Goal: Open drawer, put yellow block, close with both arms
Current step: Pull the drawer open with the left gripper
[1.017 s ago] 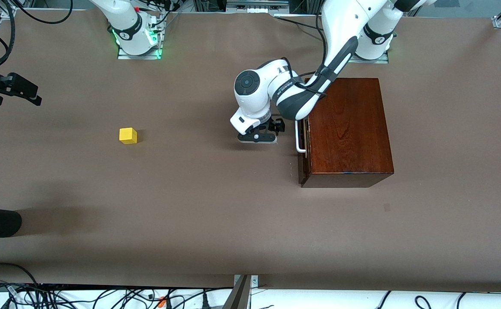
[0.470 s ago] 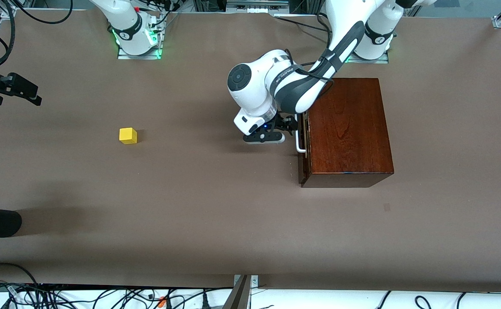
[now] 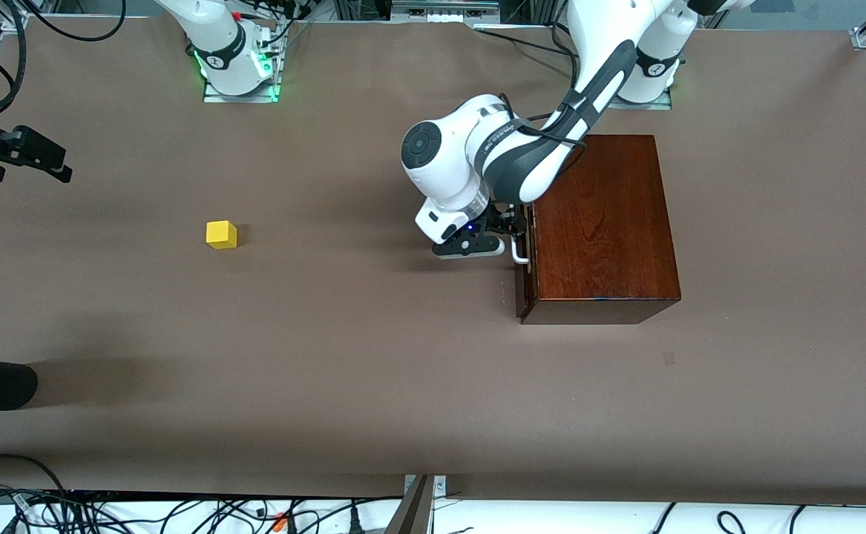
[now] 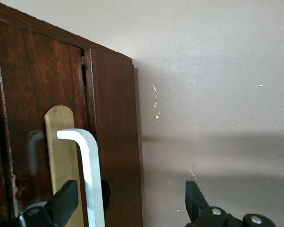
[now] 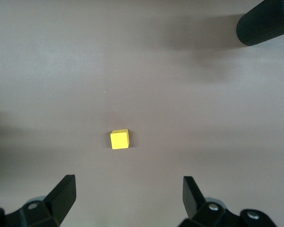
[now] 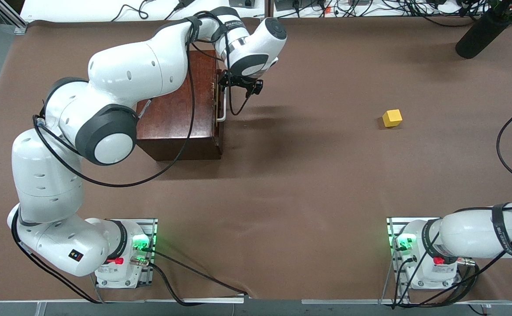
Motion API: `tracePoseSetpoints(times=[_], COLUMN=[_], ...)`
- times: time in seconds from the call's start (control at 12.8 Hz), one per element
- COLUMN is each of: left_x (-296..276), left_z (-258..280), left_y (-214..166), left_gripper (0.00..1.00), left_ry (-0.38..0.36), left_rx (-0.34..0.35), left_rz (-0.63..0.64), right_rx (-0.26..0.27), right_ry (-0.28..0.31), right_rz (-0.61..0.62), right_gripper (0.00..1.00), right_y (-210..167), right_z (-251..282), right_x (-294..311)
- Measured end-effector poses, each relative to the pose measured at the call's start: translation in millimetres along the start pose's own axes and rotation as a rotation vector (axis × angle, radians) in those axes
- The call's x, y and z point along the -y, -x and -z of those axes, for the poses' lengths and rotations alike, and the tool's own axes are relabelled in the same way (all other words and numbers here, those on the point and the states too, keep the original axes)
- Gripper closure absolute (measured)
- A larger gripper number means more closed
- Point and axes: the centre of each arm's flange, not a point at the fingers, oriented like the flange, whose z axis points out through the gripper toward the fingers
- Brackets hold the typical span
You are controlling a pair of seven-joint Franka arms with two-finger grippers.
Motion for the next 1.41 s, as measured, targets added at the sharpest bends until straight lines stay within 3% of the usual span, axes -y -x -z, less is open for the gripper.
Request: tracePoseSetpoints(times=[1.1,1.41], left_x=[-11.7,-16.8], left_z=[-37.0,-31.4], left_y=[16.5,15.8], left_gripper=[0.0,0.0], left_ry=[-0.015,0.051], left_rx=[0.057,0.055], left_rz=[-0.018,-0.005], right_rx=[0.0,0.0], right_ry=[0.0,0.0], right_rz=[0.0,0.0], right_gripper=[0.0,0.0], right_y=[0.0,0.0], right_z=[0.0,0.0], right_x=[0.0,0.0])
